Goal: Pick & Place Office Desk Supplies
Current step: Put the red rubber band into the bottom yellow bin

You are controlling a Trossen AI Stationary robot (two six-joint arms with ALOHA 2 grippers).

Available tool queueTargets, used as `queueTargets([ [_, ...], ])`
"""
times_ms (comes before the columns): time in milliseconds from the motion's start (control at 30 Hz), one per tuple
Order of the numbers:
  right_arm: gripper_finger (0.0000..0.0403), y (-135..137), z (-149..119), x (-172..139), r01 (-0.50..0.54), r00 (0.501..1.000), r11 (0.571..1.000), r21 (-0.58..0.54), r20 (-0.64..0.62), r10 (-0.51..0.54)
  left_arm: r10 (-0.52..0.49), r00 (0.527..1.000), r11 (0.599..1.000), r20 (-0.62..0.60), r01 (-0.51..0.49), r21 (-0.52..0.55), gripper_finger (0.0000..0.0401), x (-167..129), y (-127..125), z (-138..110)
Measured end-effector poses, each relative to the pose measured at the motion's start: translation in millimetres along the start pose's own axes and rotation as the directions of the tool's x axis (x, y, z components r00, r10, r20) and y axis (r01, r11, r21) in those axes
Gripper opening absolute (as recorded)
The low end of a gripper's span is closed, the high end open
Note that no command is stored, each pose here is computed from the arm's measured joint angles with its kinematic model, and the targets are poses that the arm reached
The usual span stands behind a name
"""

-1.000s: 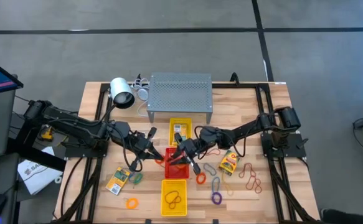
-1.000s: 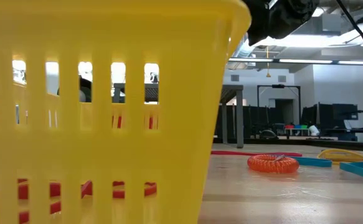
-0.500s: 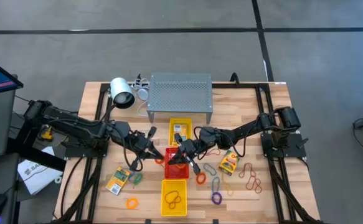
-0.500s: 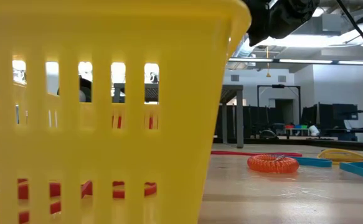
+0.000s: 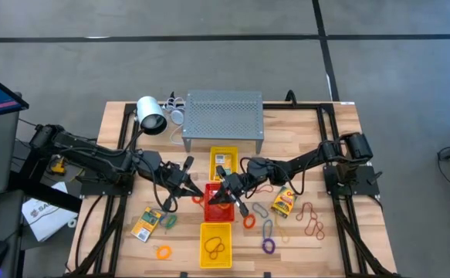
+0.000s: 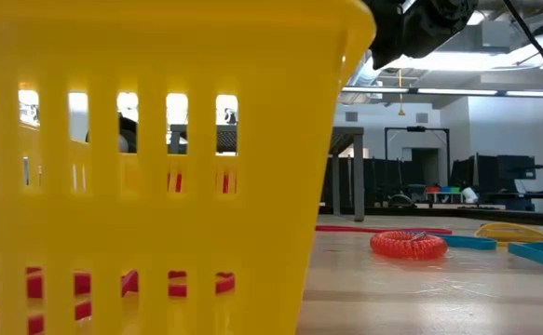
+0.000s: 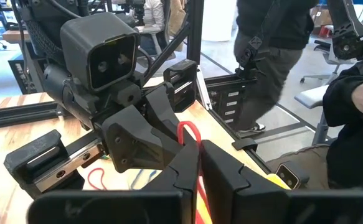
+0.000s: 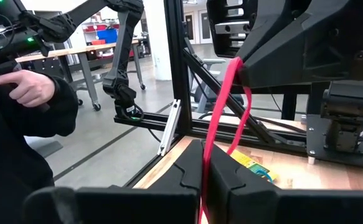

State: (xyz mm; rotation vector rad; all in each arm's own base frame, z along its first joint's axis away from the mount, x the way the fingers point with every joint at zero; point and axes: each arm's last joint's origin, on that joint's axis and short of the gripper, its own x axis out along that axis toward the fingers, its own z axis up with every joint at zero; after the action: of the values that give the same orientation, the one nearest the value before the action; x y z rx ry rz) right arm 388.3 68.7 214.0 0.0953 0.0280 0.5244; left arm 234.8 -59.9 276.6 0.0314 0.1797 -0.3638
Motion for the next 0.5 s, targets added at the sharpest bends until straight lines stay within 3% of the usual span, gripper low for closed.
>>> queueTargets([
  [333,0.0,1,1,-1,-0.018,1.0,1.0,0.002,-0.007,0.018,0.0,1.0,1.0,0.008,0.0,0.001,0.012,-2,0,2],
  [500,0.0,5,14,-3,-0.014,0.996,0.999,0.032,-0.088,0.017,0.006,1.0,1.0,0.018,-0.007,0.012,0.0149,-5,0,4],
])
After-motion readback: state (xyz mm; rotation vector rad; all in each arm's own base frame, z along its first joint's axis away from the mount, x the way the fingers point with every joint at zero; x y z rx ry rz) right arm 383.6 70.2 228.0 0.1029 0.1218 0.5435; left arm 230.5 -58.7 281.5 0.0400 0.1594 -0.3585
